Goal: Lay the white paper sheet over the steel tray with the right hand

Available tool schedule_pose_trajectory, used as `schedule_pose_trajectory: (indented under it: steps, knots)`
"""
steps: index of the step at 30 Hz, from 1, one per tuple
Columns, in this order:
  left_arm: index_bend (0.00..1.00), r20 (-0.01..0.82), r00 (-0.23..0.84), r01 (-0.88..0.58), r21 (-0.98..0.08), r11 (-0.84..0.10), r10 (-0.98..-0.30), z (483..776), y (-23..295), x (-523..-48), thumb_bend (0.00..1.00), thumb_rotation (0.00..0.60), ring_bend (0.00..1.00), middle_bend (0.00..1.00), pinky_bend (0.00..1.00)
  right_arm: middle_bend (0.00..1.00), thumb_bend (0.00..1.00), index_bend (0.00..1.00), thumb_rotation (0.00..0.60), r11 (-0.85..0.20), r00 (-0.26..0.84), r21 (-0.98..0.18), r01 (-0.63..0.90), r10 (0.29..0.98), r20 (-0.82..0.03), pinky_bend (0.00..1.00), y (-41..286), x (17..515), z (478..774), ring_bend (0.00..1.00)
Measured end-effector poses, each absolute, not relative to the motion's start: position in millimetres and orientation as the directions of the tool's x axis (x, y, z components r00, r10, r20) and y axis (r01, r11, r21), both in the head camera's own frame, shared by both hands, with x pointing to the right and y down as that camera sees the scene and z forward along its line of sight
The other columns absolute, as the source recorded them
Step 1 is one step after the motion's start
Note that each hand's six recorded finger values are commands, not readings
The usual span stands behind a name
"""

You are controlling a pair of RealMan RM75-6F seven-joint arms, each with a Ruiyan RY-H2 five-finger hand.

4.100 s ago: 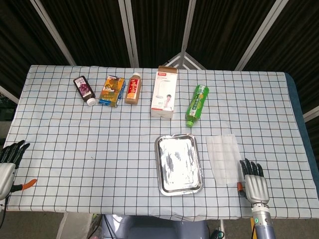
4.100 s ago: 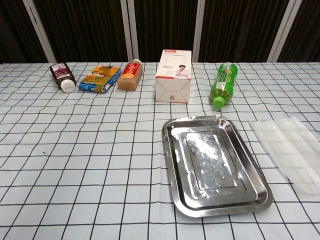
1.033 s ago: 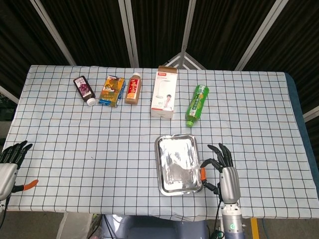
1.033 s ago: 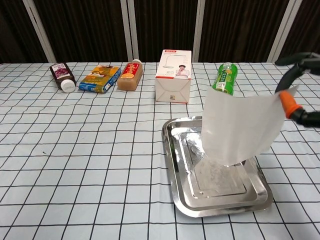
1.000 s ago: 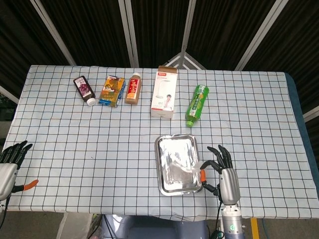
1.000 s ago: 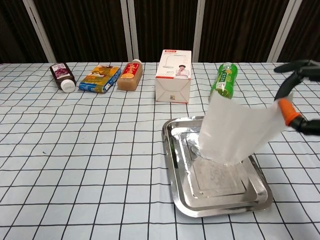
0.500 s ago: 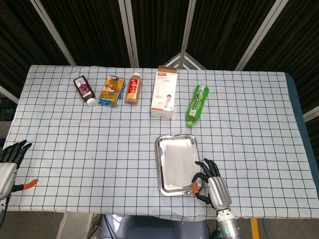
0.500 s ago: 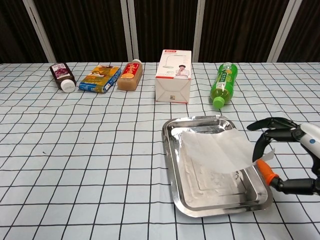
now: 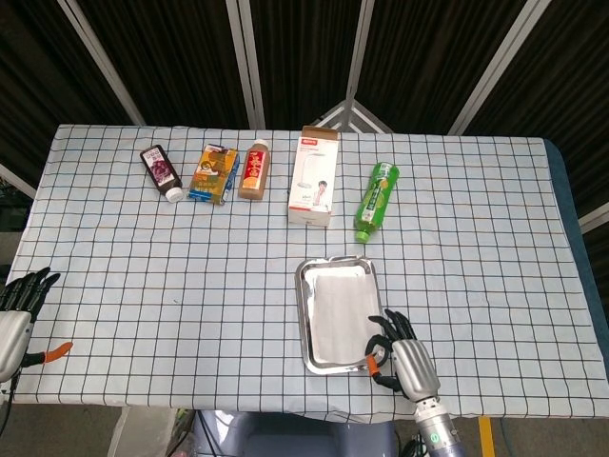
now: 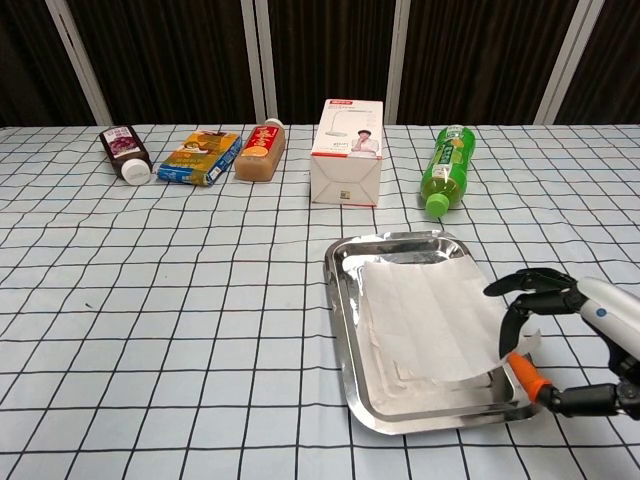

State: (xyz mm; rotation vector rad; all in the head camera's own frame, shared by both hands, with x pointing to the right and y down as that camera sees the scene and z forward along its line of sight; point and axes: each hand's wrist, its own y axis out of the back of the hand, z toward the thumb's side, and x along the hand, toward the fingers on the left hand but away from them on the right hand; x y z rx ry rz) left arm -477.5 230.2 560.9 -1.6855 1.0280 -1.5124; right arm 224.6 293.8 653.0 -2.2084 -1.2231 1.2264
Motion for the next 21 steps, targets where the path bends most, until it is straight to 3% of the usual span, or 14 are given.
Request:
schedule_pose_trajectory:
  steps: [21]
  knots:
    - [0.0, 0.486, 0.027, -0.138, -0.864, -0.485, -0.874, 560.3, 229.6, -478.4, 0.0, 0.6, 0.0, 0.0, 0.0, 0.21, 0.57, 0.69, 0.6, -0.604, 0.375, -0.654, 0.456, 0.797, -0.475, 0.0, 291.1, 208.5, 662.2, 0.06]
